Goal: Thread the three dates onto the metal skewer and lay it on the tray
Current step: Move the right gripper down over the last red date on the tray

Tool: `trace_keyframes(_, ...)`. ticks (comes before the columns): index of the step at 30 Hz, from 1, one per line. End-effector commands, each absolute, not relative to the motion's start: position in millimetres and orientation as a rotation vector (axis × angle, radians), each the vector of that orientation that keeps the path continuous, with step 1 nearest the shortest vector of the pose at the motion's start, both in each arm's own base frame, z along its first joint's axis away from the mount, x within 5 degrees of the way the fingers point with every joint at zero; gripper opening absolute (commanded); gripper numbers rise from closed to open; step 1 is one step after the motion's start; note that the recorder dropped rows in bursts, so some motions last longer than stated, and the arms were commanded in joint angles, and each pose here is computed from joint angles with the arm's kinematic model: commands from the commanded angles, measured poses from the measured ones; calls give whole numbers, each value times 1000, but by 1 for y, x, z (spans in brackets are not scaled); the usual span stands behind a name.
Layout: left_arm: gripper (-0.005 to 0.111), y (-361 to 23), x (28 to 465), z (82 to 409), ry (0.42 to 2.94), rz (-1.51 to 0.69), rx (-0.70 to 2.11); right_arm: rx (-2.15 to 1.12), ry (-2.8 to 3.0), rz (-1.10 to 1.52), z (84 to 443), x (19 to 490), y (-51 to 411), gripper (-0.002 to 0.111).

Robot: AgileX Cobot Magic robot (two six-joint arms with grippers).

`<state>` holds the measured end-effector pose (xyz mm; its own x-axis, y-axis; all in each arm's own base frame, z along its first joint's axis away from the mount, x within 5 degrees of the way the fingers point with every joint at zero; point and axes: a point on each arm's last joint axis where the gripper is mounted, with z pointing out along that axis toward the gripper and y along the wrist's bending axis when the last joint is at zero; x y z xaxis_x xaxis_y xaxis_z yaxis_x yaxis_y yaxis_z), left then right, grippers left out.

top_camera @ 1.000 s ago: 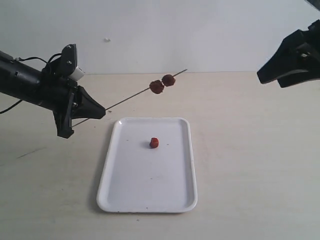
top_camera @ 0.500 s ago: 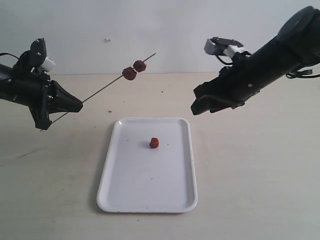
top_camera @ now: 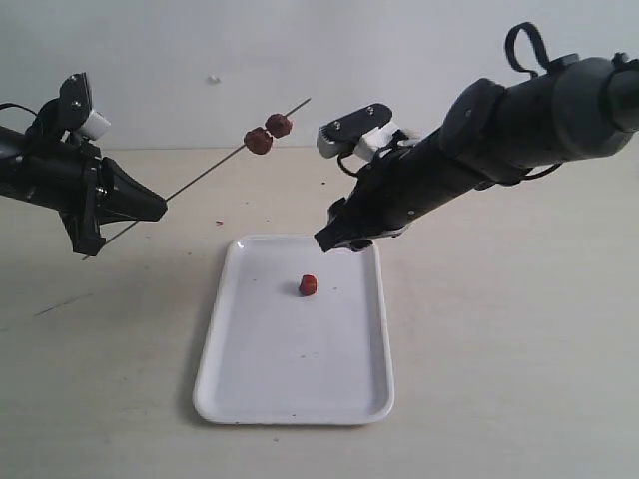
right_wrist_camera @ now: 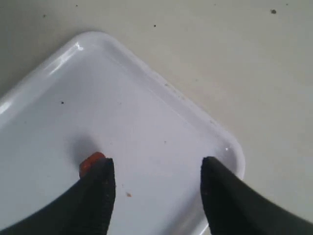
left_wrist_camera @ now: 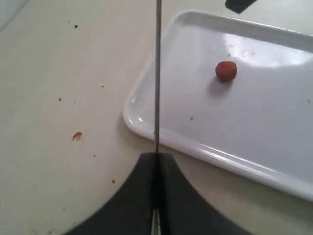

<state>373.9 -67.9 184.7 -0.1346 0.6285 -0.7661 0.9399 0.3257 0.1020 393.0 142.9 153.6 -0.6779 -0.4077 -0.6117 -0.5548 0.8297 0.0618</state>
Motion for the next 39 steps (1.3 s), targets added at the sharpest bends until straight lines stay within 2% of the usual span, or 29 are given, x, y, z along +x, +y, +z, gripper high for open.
trace_keyframes(1,0,-68,374,187,1845,-541,1379,-702,2370,258,145,400,146,53)
trace_keyframes(11,0,-59,376,186,1860,-517,1359,-709,2397,218,122,403,145,53)
trace_keyframes(17,0,-46,379,187,1881,-502,1312,-749,2423,247,121,399,146,53)
trace_keyframes(39,0,-46,379,188,1878,-508,1292,-886,2333,182,123,393,170,53)
